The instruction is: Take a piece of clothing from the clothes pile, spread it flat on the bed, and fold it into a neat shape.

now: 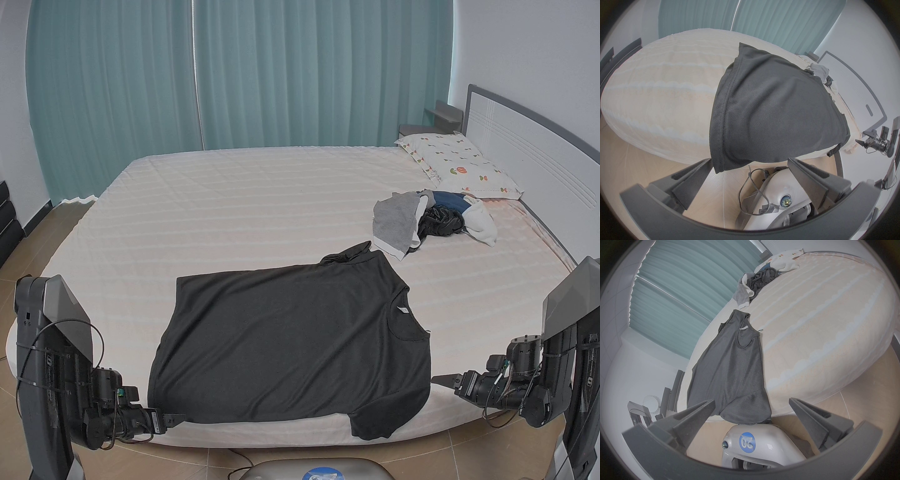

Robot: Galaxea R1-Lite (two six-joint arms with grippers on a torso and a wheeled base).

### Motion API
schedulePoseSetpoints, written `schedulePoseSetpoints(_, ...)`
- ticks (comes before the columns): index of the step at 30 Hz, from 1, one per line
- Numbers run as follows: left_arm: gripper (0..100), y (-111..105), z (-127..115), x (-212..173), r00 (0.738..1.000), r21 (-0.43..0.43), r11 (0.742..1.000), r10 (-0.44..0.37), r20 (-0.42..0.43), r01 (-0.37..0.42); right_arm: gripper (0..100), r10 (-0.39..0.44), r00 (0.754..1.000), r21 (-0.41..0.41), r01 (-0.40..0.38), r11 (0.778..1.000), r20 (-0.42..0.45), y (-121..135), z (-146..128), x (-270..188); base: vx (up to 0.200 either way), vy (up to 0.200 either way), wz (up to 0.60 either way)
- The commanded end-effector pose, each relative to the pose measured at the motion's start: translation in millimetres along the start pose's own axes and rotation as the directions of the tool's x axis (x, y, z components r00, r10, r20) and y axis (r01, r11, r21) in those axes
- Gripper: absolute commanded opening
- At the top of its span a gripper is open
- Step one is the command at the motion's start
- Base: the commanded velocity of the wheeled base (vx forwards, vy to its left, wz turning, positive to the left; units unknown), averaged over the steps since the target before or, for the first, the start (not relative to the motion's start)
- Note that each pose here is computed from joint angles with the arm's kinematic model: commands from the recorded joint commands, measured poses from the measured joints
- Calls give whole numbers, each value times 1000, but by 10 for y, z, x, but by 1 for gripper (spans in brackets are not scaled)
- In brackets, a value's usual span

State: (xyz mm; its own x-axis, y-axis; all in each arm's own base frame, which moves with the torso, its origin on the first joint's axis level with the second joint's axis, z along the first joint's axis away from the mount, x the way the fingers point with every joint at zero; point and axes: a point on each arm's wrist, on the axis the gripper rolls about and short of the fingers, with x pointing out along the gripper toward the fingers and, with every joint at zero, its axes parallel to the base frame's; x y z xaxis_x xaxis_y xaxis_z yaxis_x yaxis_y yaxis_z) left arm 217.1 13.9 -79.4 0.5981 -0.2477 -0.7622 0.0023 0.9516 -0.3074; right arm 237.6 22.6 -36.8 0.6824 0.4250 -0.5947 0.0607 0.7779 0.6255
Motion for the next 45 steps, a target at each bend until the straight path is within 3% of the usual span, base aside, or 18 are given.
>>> schedulePoseSetpoints(1,100,9,-19,12,1000,3,1000,6,-6,-6,100,4,1000,-3,-4,1000,9,1,12,2,0,0,0)
schedulePoseSetpoints(12,100,29,50,80,999,-32,999,11,31,-10,100,6,1000,-5,-6,1000,8,8,11,7,0,0,0)
schedulePoseSetpoints(13,0,29,50,80,999,-32,999,11,31,-10,100,6,1000,-5,-6,1000,8,8,11,7,0,0,0)
schedulePoseSetpoints(28,0,130,-23,-184,1000,-110,994,7,6,-6,100,5,1000,-4,-5,1000,3,7,1,5,0,0,0)
schedulePoseSetpoints(40,0,12,357,-307,979,-49,998,-35,200,46,100,3,1000,-15,-3,1000,-15,22,-42,40,0,0,0)
schedulePoseSetpoints(43,0,-19,386,-322,976,-72,995,-48,211,65,100,4,1000,-15,-4,1000,-14,22,-39,43,0,0,0)
schedulePoseSetpoints(45,0,-78,394,-283,976,-184,977,-73,207,112,100,5,1000,-16,-5,1000,-15,20,-38,59,0,0,0)
